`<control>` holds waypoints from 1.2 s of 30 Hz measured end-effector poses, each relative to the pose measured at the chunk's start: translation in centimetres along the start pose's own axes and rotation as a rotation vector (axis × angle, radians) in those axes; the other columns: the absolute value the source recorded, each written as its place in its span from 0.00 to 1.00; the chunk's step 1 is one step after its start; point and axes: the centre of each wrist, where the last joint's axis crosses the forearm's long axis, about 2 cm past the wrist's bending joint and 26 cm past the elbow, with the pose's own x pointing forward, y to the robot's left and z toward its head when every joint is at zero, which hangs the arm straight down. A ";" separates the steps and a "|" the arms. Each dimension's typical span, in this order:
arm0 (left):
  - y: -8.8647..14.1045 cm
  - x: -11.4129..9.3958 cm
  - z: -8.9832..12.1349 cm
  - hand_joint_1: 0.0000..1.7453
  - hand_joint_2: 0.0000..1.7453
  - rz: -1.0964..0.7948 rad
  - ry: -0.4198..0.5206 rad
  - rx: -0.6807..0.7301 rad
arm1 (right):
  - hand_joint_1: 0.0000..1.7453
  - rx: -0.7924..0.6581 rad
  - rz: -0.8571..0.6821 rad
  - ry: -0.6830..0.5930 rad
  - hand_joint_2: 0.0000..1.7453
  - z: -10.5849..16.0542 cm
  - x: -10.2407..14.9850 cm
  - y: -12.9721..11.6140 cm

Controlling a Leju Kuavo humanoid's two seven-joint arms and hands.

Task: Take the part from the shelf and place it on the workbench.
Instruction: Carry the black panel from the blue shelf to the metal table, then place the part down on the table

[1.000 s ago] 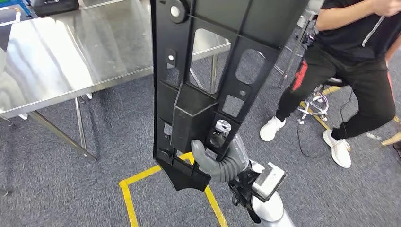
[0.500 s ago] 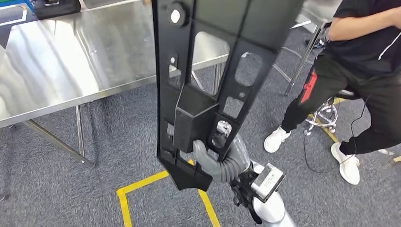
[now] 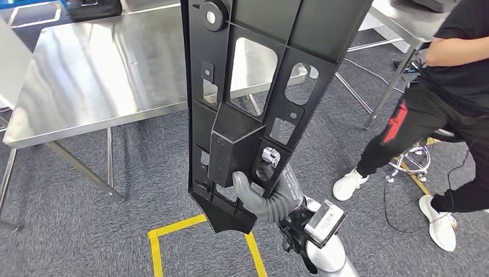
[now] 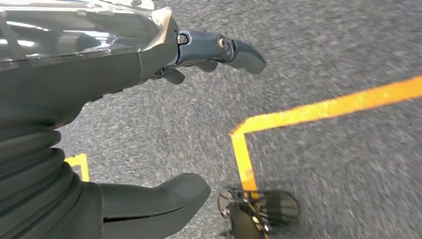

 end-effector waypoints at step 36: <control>-0.8 -0.3 0.3 0.00 1.00 0.013 0.009 -0.019 | 1.00 0.013 0.005 0.007 1.00 0.4 -0.1 -0.4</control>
